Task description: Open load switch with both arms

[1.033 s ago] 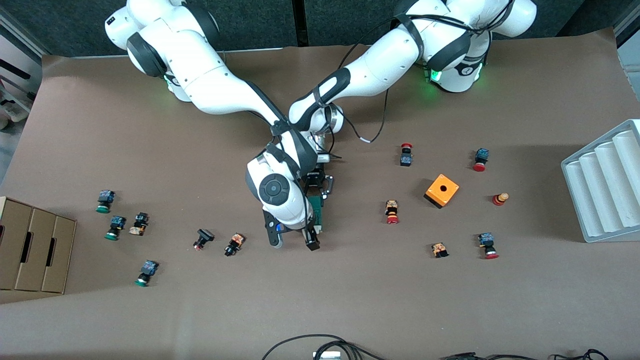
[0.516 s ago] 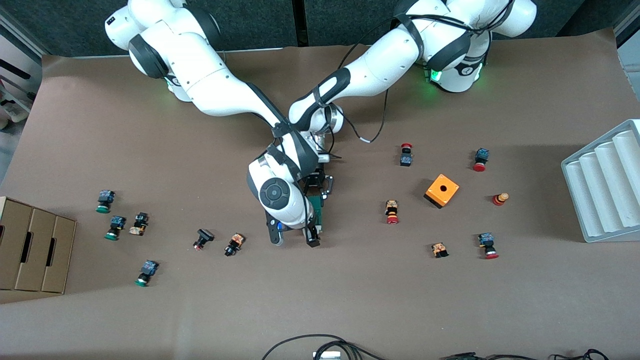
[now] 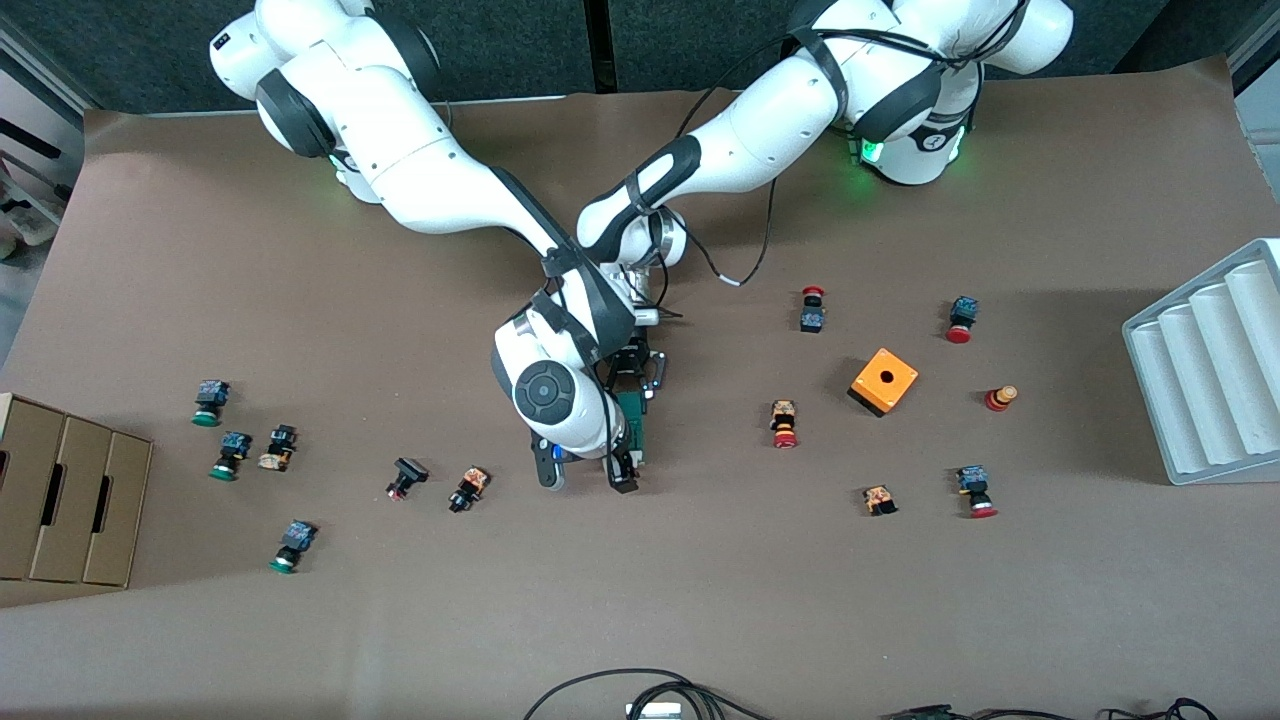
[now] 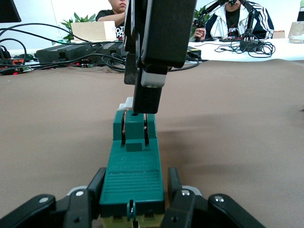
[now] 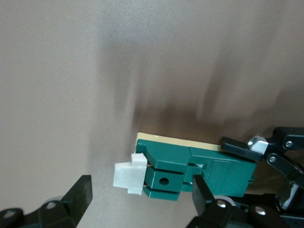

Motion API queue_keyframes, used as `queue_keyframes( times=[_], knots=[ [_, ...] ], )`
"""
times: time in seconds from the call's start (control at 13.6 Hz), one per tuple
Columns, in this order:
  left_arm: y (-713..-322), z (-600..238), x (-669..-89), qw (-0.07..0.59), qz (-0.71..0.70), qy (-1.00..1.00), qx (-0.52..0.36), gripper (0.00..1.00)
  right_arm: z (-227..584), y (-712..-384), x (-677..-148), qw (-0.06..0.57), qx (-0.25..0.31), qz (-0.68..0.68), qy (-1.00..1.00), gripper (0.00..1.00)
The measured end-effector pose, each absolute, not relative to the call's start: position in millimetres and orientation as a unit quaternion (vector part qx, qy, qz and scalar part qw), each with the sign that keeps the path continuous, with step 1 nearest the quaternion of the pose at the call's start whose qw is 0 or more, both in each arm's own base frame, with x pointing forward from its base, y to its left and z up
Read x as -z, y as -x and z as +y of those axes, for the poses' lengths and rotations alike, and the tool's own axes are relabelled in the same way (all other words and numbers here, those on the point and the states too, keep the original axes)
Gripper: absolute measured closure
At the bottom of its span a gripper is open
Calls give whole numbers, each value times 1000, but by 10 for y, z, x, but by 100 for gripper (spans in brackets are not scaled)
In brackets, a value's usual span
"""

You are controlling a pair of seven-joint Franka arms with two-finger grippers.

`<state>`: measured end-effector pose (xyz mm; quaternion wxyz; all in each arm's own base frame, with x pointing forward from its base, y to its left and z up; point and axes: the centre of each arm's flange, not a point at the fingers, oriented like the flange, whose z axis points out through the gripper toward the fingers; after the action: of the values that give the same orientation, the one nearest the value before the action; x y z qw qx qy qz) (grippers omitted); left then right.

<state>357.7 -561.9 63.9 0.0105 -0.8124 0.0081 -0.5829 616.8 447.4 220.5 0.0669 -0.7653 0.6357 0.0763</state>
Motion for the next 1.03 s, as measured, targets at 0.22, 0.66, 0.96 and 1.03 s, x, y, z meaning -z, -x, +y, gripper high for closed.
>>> queue_keyframes(
  times=[0.22,0.66,0.96,1.03],
  knots=[
    [-3580,-5620,-641,11,8,812,583,43,4492,-6216,-2295,77,-73,635,765,10],
    [-3581,-5620,-639,11,7,812,583,43,4513,-6230,-2271,82,-83,641,759,51],
    [-3581,-5620,-639,11,7,812,583,43,4489,-6250,-2262,85,-93,647,752,51],
    [-3581,-5620,-639,11,7,812,583,43,4450,-6275,-2252,85,-94,651,749,51]
  ],
)
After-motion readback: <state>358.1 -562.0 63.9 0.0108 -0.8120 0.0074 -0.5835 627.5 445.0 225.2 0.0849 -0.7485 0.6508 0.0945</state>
